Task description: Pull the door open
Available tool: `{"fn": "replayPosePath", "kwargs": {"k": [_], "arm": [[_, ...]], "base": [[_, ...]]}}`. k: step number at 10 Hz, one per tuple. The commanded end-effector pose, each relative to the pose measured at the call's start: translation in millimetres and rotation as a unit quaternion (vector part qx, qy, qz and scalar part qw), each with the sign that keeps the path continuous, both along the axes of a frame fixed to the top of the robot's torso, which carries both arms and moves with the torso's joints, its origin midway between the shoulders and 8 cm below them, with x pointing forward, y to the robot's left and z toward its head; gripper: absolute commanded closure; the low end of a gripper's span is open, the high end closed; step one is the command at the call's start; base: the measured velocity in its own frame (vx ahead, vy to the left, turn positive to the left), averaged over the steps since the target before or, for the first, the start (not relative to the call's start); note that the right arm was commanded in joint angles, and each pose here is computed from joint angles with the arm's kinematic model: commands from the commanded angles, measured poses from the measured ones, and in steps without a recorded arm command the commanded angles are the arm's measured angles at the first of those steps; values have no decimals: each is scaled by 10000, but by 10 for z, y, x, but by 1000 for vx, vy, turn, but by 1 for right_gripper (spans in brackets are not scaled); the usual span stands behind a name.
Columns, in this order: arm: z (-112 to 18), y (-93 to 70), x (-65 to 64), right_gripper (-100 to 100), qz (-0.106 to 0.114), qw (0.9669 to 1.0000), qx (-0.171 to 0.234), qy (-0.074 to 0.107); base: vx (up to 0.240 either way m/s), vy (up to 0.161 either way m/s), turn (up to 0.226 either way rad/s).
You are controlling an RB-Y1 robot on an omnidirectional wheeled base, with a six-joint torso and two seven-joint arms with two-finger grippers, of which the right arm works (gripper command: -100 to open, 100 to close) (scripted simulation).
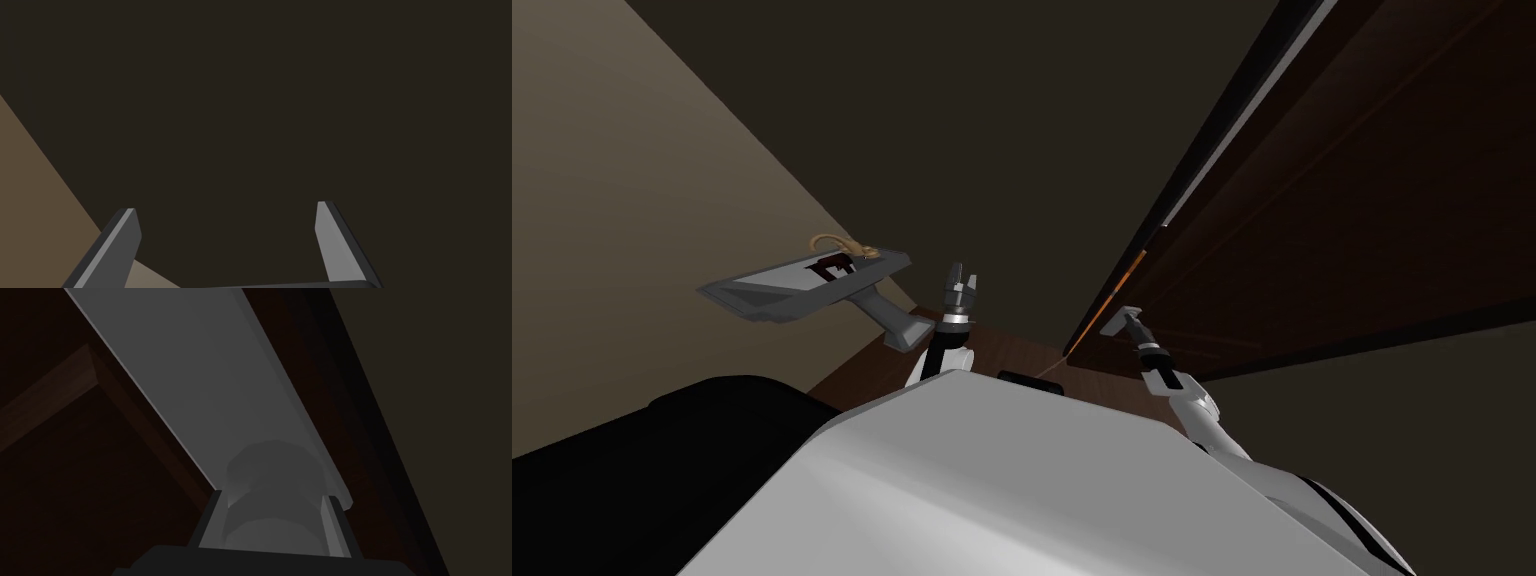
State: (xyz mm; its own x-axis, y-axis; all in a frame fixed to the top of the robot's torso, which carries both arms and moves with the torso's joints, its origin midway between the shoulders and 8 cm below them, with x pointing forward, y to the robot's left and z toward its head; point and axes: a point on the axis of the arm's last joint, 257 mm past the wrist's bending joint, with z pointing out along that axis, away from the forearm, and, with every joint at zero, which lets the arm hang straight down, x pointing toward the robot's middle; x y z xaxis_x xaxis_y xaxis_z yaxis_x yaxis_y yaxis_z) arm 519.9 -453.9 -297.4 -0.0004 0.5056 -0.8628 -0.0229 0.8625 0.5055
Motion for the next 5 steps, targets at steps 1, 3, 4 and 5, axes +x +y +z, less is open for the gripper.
{"fn": "replayPosePath", "kwargs": {"k": [1, 3, 4, 5], "arm": [[-18, 47, -15, 100, 37, 9998, 213, 17], [-19, 89, 6, 100, 70, 9990, 444, 20], [-21, 131, 27, 100, 102, 9977, 663, 25], [-22, 176, 49, 100, 137, 9965, 819, 29]], "base": [[-17, -18, 1], [-15, -12, -14], [-15, -17, -17], [-25, -22, -29]]}}
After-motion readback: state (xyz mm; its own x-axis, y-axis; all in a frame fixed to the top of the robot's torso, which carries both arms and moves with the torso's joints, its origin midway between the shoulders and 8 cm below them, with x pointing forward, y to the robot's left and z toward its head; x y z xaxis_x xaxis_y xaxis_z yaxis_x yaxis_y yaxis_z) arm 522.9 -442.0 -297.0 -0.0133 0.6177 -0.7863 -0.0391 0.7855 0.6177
